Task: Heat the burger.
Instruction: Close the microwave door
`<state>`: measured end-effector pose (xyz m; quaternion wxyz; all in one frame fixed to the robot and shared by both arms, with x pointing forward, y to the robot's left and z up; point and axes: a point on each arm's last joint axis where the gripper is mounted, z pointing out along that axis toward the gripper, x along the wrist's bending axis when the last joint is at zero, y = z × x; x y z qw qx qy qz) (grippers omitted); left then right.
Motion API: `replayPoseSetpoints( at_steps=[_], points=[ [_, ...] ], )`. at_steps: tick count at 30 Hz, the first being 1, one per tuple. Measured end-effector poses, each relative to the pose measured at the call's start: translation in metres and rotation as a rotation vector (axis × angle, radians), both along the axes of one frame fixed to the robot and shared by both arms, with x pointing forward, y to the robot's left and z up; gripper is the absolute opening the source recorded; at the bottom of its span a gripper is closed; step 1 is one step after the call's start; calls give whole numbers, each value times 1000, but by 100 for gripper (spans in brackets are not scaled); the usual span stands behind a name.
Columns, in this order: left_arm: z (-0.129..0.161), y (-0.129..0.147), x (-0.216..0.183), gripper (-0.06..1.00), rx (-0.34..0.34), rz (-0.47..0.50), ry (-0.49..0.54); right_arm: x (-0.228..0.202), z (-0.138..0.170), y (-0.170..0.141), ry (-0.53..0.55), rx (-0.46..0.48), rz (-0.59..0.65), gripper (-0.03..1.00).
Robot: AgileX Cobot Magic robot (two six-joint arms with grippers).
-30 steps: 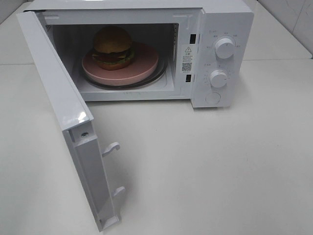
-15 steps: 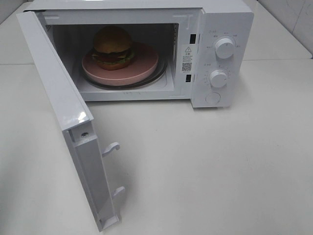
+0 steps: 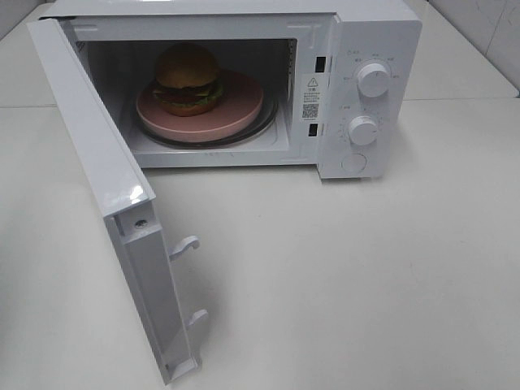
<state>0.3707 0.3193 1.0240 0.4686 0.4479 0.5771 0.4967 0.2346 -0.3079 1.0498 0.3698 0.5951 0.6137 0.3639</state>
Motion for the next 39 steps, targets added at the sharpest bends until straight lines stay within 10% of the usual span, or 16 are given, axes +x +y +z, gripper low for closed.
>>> replayPoseSetpoints(
  at_steps=[39],
  points=[
    [-52,-44,116,0,29,-634,90,0,0,0,1,0,0,77]
  ],
)
